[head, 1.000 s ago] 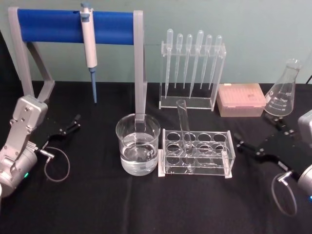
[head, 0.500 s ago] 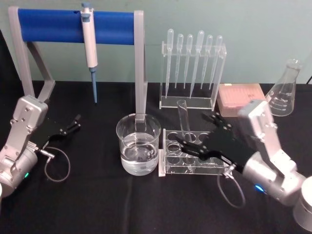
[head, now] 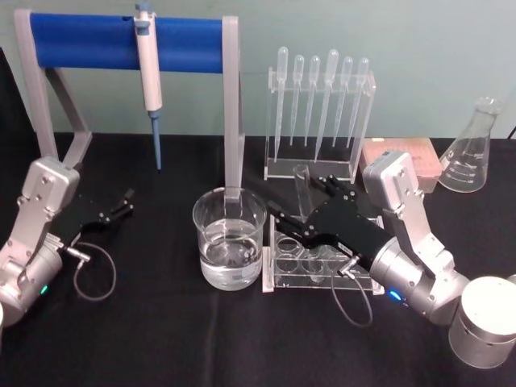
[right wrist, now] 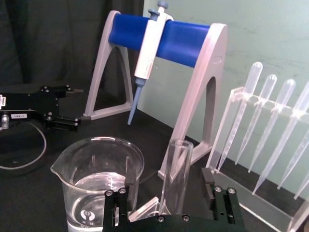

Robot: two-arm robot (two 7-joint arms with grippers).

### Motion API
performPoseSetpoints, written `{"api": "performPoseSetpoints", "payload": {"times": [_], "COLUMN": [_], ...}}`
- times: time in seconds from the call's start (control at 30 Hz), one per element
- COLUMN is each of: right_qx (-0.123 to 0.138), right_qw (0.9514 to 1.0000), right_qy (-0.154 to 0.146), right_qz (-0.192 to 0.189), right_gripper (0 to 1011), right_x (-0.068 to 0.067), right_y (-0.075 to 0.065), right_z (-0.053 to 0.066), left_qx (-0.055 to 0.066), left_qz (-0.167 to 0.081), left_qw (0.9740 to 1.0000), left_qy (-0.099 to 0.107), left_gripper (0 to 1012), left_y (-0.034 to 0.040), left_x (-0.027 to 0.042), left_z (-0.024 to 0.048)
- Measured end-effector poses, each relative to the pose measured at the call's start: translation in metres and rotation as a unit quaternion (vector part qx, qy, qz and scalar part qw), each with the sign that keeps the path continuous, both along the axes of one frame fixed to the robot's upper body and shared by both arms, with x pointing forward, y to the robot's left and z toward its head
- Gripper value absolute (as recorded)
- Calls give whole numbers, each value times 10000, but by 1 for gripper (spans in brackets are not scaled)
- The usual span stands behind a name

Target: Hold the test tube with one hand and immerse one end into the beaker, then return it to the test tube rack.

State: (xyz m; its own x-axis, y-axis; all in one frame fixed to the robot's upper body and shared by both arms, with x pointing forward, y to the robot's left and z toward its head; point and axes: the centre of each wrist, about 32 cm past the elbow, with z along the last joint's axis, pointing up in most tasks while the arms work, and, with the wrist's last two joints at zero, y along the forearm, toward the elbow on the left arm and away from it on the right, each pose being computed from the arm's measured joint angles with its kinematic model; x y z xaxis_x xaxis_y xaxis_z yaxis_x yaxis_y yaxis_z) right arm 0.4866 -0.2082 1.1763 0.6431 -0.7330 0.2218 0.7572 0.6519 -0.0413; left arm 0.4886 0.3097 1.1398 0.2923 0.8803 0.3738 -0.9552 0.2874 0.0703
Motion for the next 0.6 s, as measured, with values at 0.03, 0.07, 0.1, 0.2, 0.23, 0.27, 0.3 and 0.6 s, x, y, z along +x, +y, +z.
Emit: {"api": "performPoseSetpoints", "payload": {"times": [0.03,0.07,0.1,0.2,0.23,0.27,0.3,0.6], "right_qx": [6,6,9,16,17,21,23,95], "right_qw": [10000,10000,10000,9999,9999,9999,9999,9998], "right_qy": [28,28,43,108,118,143,153,170], "right_qz": [-19,-19,-29,-56,-60,-66,-63,-36], "right_gripper": [844,812,790,681,659,624,579,302], "right_x": [-7,-7,-11,-37,-40,-49,-53,-80], "right_y": [-4,-4,-7,-27,-31,-41,-44,-58], "right_z": [-5,-5,-8,-22,-25,-36,-41,-33], "left_qx": [-1,0,0,0,-1,0,0,0], "left_qz": [0,0,0,0,0,0,0,0], "left_qw": [10000,10000,10000,10000,10000,10000,10000,10000], "left_qy": [0,0,0,0,0,0,0,0], "left_gripper": [1000,1000,1000,1000,1000,1000,1000,1000], "left_y": [0,0,0,0,0,0,0,0], "left_x": [0,0,0,0,0,0,0,0], "left_z": [0,0,0,0,0,0,0,0]}}
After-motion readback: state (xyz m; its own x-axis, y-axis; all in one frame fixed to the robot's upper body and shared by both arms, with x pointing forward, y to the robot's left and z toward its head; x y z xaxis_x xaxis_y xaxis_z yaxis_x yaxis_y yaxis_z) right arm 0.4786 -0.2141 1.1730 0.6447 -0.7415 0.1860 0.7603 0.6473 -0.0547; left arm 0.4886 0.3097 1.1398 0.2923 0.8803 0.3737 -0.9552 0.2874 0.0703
